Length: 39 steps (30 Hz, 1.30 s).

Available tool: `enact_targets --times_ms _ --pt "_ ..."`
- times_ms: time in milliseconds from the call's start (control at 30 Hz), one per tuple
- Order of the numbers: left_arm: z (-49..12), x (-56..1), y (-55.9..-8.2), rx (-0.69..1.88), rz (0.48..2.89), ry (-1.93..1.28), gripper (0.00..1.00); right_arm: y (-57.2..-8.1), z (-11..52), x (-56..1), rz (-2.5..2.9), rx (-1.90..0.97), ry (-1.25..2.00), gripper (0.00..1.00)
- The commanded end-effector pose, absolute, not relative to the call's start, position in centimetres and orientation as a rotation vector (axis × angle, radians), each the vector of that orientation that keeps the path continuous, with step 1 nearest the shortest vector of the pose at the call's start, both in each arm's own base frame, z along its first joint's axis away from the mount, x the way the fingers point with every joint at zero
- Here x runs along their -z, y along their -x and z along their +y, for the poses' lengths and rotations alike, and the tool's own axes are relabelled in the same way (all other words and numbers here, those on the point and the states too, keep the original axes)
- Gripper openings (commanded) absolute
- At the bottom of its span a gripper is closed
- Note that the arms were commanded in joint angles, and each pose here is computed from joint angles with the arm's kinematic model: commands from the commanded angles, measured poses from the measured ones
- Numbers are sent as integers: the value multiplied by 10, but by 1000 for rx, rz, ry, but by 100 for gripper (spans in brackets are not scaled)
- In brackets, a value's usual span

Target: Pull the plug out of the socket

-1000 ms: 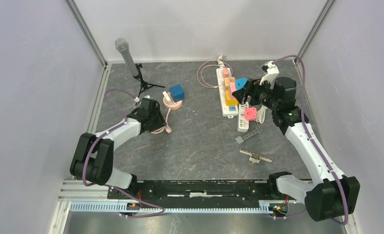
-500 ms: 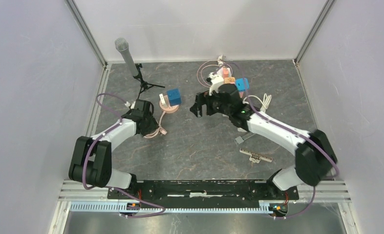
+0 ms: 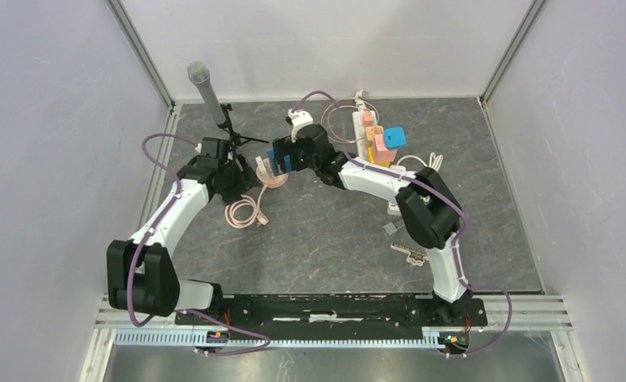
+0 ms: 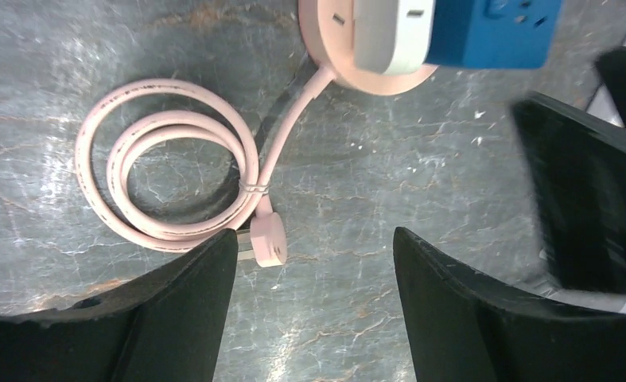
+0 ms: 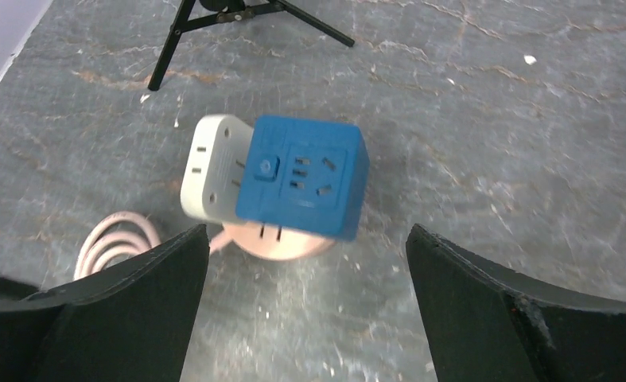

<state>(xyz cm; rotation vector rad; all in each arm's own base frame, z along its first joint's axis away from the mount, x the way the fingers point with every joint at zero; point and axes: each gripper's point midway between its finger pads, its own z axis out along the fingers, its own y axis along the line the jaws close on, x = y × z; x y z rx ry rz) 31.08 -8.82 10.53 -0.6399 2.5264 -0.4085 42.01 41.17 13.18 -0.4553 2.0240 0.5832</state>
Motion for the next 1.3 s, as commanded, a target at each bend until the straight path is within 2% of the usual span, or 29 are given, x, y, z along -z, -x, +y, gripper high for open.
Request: enact_targets --times_ms 0,200,300,500,600,800,900,1067,1133,1200,1267 --pt "-70 -133 -309 339 2491 656 79 -444 446 -146 1925 -597 436 98" --pt "-67 -141 -311 361 2464 672 80 -455 452 -117 1952 -511 418 95" --pt "-66 -143 -312 366 2460 664 80 -456 448 -107 1961 -458 421 83" --pt "-69 -147 -315 412 2460 661 81 -440 440 -107 1956 -389 492 49" --pt "-79 -152 -316 490 2445 624 81 -423 430 -108 1967 -343 529 45" --pt "-80 -162 -313 542 2325 595 87 -382 387 -109 2043 -290 503 43" --pt "-75 -165 -307 516 2301 572 100 -354 362 -95 2103 -293 492 43" --pt "-50 -165 -294 353 2282 592 100 -311 339 -84 2162 -346 498 43" --pt "-39 -164 -292 293 2271 621 100 -301 336 -82 2184 -359 492 48" --pt "-40 -164 -290 315 2269 628 100 -297 337 -84 2188 -378 483 60" --pt "-60 -168 -287 457 2296 576 100 -296 337 -85 2207 -371 481 75"
